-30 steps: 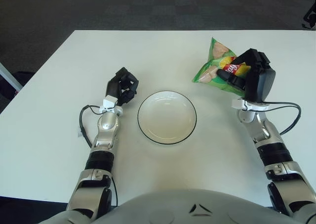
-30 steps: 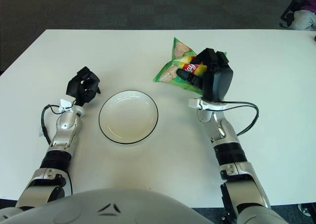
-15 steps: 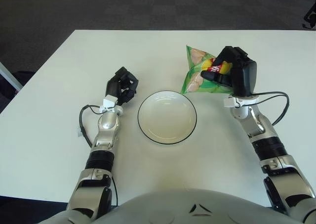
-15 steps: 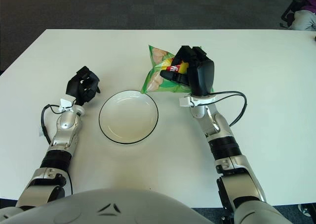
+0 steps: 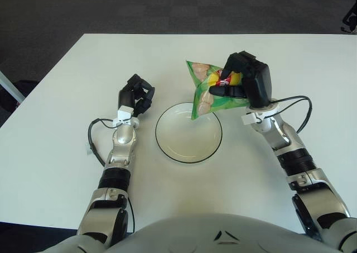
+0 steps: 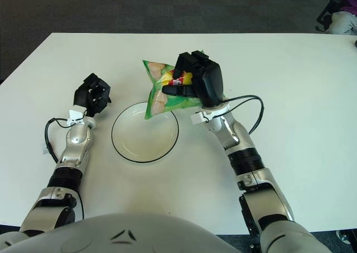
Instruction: Put the snack into the plate.
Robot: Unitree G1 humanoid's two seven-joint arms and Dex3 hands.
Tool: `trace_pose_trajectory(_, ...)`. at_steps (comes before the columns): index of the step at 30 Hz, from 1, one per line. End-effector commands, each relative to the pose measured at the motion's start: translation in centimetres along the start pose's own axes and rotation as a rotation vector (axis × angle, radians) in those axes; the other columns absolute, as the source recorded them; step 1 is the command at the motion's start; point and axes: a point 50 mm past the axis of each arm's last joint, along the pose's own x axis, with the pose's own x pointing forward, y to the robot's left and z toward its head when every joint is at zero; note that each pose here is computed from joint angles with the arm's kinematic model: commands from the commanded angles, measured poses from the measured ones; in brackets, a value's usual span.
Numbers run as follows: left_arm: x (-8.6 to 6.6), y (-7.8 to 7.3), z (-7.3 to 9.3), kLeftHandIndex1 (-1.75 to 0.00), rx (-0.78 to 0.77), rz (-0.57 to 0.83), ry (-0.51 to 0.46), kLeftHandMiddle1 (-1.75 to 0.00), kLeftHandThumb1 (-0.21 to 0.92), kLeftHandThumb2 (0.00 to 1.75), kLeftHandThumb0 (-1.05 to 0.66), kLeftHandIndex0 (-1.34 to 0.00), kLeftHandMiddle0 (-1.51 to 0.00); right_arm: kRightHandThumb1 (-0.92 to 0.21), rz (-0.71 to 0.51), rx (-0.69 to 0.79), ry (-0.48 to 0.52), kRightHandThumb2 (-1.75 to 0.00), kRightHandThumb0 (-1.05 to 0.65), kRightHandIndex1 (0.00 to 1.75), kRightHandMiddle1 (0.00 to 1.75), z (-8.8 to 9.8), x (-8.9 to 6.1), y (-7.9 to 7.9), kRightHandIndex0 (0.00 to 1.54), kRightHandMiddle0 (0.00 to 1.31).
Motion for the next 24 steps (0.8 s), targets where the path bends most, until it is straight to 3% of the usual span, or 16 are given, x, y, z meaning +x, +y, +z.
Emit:
trace_pose_trajectory(1,-0.7,0.0,-1.0,-1.75,0.014,0.014,0.046,-1.75,0.92,0.30,-0.27,-0.77,-0.97,-0.92,0.010,-0.016,-0.044,-0.08,0.01,1.75,1.75,0.8,0.8,0.3,0.86,0.72)
trace_pose_trajectory(15,-0.6,0.1,-1.2,-1.75,-0.002,0.091,0.077,-1.75,0.92,0.29,-0.24,-0.76,-0.97,-0.92,0.109,0.138,-0.140,-0.13,0.09,1.75,1.75,3.5,1.9,2.6,0.85,0.70)
trace_pose_trajectory(24,-0.6,-0.1,-1.3,-1.75,-0.005,0.108,0.091,-1.75,0.92,0.28,-0.23,-0.75,-0.97,-0.92,0.167,0.104,-0.138,-0.16,0.12,1.75,1.75,5.0,2.4,2.2,0.84,0.68)
